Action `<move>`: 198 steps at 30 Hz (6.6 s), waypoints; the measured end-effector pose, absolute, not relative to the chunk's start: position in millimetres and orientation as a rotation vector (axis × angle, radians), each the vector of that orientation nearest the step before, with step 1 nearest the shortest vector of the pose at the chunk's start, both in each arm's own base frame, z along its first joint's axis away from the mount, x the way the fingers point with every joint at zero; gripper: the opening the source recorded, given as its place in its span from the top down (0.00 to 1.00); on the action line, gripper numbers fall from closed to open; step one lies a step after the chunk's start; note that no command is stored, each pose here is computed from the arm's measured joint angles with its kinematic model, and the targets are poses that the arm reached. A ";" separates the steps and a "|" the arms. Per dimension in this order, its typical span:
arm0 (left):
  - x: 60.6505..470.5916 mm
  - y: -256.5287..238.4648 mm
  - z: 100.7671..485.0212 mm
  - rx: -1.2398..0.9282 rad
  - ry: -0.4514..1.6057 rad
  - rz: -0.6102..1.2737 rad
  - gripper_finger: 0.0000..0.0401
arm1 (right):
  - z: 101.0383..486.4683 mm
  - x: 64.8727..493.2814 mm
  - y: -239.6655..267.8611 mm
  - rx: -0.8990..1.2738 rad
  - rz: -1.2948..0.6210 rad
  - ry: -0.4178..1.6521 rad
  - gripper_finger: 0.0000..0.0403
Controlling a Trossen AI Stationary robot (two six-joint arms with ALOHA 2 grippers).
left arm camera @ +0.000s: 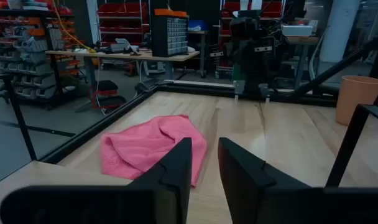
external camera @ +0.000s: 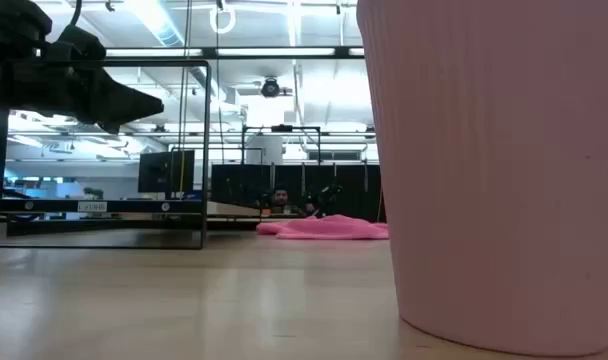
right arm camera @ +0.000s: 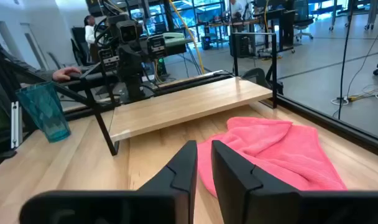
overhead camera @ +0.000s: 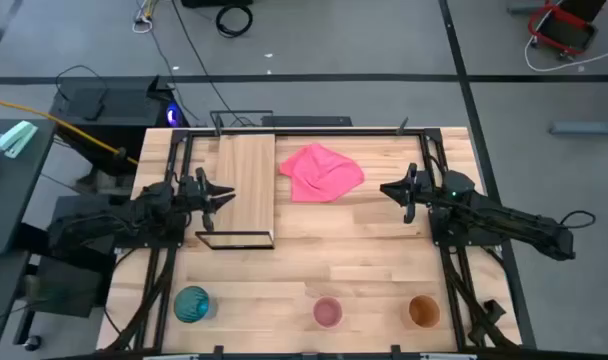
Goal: Stack small to large cups/mugs on shelf
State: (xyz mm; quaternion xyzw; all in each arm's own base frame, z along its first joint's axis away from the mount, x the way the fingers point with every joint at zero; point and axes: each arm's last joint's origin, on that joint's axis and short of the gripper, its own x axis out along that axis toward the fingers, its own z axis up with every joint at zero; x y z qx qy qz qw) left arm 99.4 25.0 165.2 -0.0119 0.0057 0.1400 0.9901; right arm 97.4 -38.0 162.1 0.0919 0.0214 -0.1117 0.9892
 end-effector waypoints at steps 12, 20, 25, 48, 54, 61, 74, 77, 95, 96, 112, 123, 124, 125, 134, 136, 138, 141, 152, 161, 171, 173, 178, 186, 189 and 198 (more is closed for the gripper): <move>99.4 25.0 165.3 -0.024 0.011 0.281 0.79 | 162.0 97.4 -38.0 0.185 -0.224 0.043 0.87; 99.4 25.0 165.4 -0.024 0.011 0.281 0.77 | 162.0 97.4 -38.0 0.185 -0.224 0.043 0.87; 99.4 24.9 165.3 -0.024 0.012 0.281 0.78 | 162.1 97.4 -38.0 0.185 -0.224 0.043 0.87; 99.5 25.0 165.2 -0.024 0.012 0.281 0.79 | 162.0 97.4 -38.0 0.185 -0.225 0.043 0.87; 99.4 25.0 165.8 0.013 0.012 0.281 0.78 | 162.0 97.4 -38.0 0.185 -0.224 0.043 0.87; 99.5 25.0 166.4 0.003 0.004 0.281 0.78 | 162.0 97.4 -38.0 0.185 -0.224 0.043 0.87; 95.0 23.9 195.9 -0.363 -0.358 0.213 0.78 | 162.0 97.4 -38.0 0.185 -0.224 0.043 0.87; 93.0 23.5 201.8 -0.367 -0.423 0.197 0.78 | 162.0 97.4 -38.0 0.185 -0.224 0.043 0.87; 82.2 22.9 221.5 -0.489 -0.682 0.164 0.80 | 202.5 93.5 -36.2 0.788 -0.154 -0.209 0.87; 81.2 23.3 222.5 -0.500 -0.703 0.178 0.81 | 209.1 92.4 -35.7 0.782 -0.146 -0.227 0.87; 59.6 19.1 276.8 -0.473 -0.923 0.138 0.83 | 334.0 47.2 -17.5 0.438 -0.131 -0.573 0.87; 92.2 19.9 344.1 -0.392 -0.526 0.042 0.82 | 367.8 70.1 -24.6 0.517 -0.089 -0.350 0.87; 97.2 20.4 351.5 -0.396 -0.469 0.035 0.82 | 371.3 74.3 -25.6 0.522 -0.067 -0.319 0.87; 101.4 20.7 359.0 -0.399 -0.417 0.024 0.82 | 375.2 78.8 -26.6 0.528 -0.043 -0.283 0.87; 131.6 17.6 424.1 -0.377 -0.115 -0.087 0.85 | 413.3 109.1 -33.4 0.628 0.110 0.036 0.87; 134.5 15.0 434.9 -0.360 -0.052 -0.095 0.86 | 421.6 112.7 -34.0 0.652 0.134 0.094 0.87; 136.1 13.8 441.0 -0.353 0.031 -0.061 0.86 | 429.5 115.7 -34.2 0.676 0.162 0.146 0.87; 139.1 13.8 441.3 -0.366 0.170 0.041 0.87 | 437.5 121.6 -31.4 0.711 0.210 0.232 0.87; 162.3 19.6 413.0 -0.396 0.494 0.252 0.87 | 418.8 179.7 7.1 0.749 0.319 0.588 0.87; 169.9 29.8 396.5 -0.343 0.629 0.453 0.87 | 370.4 245.1 76.1 0.778 0.422 0.933 0.87; 170.3 40.1 384.3 -0.370 0.743 0.574 0.88 | 325.9 269.6 110.3 0.614 0.182 1.061 0.87; 173.2 41.6 381.9 -0.381 0.758 0.591 0.89 | 320.8 272.5 113.4 0.578 0.130 1.053 0.87; 172.9 44.9 376.1 -0.402 0.821 0.632 0.88 | 305.1 279.5 128.0 0.511 0.079 1.074 0.87; 168.6 54.0 363.5 -0.408 0.972 0.751 0.89 | 270.9 295.4 146.6 0.531 0.012 1.179 0.87; 166.4 59.3 360.4 -0.388 1.013 0.815 0.88 | 263.5 300.4 149.2 0.565 -0.016 1.191 0.87; 161.3 73.4 358.9 -0.352 1.051 0.870 0.87 | 270.4 310.0 148.5 0.656 0.000 1.091 0.84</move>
